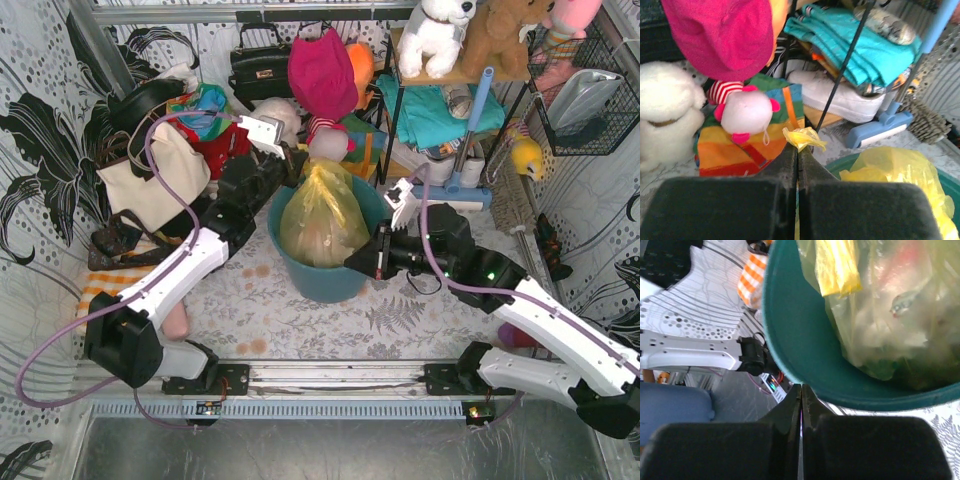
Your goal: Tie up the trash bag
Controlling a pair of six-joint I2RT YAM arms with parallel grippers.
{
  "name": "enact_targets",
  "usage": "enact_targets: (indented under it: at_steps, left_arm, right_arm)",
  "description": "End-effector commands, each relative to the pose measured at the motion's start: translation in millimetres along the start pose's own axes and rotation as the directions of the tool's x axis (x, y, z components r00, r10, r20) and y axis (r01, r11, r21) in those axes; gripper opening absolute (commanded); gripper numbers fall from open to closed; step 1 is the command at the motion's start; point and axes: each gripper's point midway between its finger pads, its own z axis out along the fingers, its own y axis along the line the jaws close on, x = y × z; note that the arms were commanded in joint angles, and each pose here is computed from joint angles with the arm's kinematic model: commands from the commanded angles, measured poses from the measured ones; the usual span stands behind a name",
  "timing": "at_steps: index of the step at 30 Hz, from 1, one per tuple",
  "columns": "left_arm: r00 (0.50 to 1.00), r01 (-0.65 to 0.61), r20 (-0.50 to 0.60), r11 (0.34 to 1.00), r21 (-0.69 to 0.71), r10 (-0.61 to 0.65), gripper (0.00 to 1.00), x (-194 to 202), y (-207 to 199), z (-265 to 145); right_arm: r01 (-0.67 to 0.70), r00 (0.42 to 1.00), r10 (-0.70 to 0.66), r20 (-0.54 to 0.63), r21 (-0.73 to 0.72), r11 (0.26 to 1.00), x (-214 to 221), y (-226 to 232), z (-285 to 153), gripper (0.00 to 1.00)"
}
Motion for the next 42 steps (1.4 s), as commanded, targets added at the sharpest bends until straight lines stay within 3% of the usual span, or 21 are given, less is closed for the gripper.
enact_targets:
  at_steps: [1,6,7,10,12,15,18,22,27,30,34,39,42]
  left_arm:
    - [0.998,-0.037,0.055,0.998,-0.044,0.039,0.0,-16,10,5]
    - [0.996,-0.057,0.067,0.997,0.054,0.054,0.0,-30,-9,11]
    - [0.997,-0.059,0.058,0.996,0.07,0.055,0.0,-31,-12,11]
    - [0.998,-0.061,0.003,0.991,0.117,0.061,0.0,-24,-20,13]
    - [0.998,-0.055,-0.032,0.988,0.144,0.06,0.0,-19,-25,12]
    - [0.996,-0.044,-0.069,0.982,0.184,0.058,0.0,-12,-31,9]
    - [0.991,-0.041,-0.118,0.97,0.241,0.071,0.0,-3,-40,6]
    - [0.977,-0.036,-0.189,0.946,0.321,0.101,0.0,6,-52,4]
    - [0.958,-0.031,-0.253,0.924,0.382,0.137,0.0,18,-60,-3]
    - [0.95,-0.029,-0.274,0.915,0.403,0.151,0.0,22,-62,-6]
    - [0.947,-0.019,-0.279,0.9,0.436,0.156,0.0,23,-68,-9]
    - [0.951,-0.008,-0.27,0.885,0.466,0.15,0.0,21,-74,-12]
    - [0.953,-0.002,-0.265,0.882,0.471,0.144,0.0,19,-75,-12]
  right_arm:
    - [0.013,0.995,-0.003,0.099,-0.095,0.995,-27,33,-21,0.0]
    - [0.158,0.967,-0.143,0.209,-0.056,0.986,-61,41,-29,0.0]
    - [0.183,0.954,-0.177,0.24,-0.001,0.983,-69,33,-31,0.07]
    - [0.277,0.902,-0.307,0.304,0.139,0.951,-92,16,-34,0.46]
    - [0.378,0.838,-0.434,0.332,0.221,0.899,-103,4,-32,0.54]
    - [0.544,0.686,-0.631,0.363,0.321,0.776,-115,-8,-30,0.59]
    - [0.756,0.436,-0.844,0.312,0.382,0.532,-114,-14,-21,0.61]
    - [0.907,0.199,-0.949,0.244,0.322,0.272,-104,-7,-2,0.64]
    - [0.955,-0.074,-0.968,0.239,0.298,0.001,-96,1,13,0.74]
    - [0.945,-0.15,-0.955,0.256,0.322,-0.062,-99,5,21,0.78]
    - [0.925,-0.213,-0.929,0.302,0.368,-0.092,-107,16,28,0.78]
    - [0.914,-0.269,-0.891,0.367,0.388,-0.116,-114,35,32,0.59]
    - [0.918,-0.283,-0.866,0.413,0.379,-0.119,-114,48,31,0.53]
